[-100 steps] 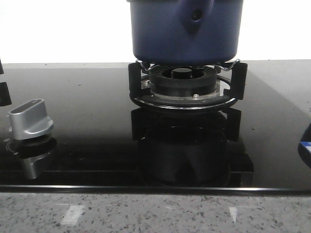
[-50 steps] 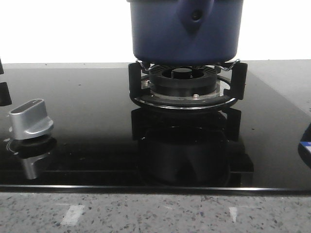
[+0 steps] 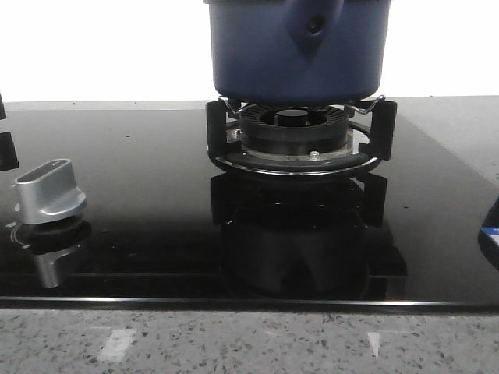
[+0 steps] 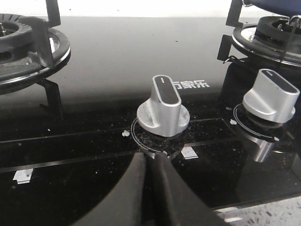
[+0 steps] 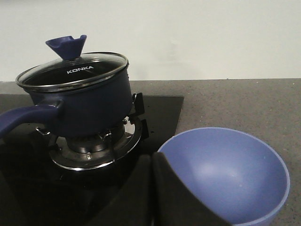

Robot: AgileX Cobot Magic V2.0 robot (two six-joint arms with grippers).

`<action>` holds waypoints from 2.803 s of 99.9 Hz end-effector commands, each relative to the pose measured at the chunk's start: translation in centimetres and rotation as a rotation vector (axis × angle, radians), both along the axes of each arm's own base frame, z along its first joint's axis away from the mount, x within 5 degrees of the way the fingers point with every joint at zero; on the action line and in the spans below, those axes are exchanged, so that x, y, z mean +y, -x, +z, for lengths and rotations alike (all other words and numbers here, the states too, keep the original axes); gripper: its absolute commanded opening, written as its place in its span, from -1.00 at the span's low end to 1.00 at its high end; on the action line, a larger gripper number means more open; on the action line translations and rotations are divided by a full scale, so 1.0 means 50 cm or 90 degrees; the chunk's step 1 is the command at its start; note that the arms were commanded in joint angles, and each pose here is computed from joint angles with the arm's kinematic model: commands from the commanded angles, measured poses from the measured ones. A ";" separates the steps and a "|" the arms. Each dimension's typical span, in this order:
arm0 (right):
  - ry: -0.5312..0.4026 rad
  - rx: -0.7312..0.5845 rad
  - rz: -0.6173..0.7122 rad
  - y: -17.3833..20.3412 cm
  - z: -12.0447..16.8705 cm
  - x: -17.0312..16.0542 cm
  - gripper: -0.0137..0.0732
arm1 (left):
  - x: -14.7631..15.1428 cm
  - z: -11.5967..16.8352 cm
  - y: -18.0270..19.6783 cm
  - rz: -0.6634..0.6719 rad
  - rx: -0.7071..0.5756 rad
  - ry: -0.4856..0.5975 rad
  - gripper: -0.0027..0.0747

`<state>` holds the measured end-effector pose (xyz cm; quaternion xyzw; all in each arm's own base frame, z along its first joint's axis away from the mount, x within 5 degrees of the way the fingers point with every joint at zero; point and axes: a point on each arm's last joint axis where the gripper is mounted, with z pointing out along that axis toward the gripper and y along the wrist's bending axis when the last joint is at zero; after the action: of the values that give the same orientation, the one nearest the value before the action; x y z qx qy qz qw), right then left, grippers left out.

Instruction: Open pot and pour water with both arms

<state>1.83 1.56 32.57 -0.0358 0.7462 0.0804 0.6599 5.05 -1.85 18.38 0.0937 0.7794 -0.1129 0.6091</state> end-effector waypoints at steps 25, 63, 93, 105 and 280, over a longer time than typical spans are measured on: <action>-0.005 -0.054 -0.007 0.000 0.027 -0.002 -0.84 | 0.001 -0.011 0.000 0.008 -0.016 0.021 -0.98; -0.005 -0.054 -0.007 0.000 0.027 -0.002 -0.84 | 0.001 -0.011 0.000 0.008 -0.016 0.021 -0.98; -0.005 -0.054 -0.007 0.000 0.027 -0.002 -0.84 | 0.001 -0.011 0.000 0.008 -0.016 0.021 -0.98; -0.005 -0.051 -0.007 -0.001 0.025 -0.002 -0.84 | 0.001 -0.011 0.000 0.008 -0.016 0.021 -0.98; 0.042 0.075 -0.199 -0.069 -0.304 -0.049 -0.84 | 0.001 -0.011 0.000 0.008 -0.016 0.021 -0.98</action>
<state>5.30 -0.82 18.04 0.0695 0.7853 -0.0331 0.6143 5.05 -1.85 18.36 0.0939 0.7800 -0.1130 0.6083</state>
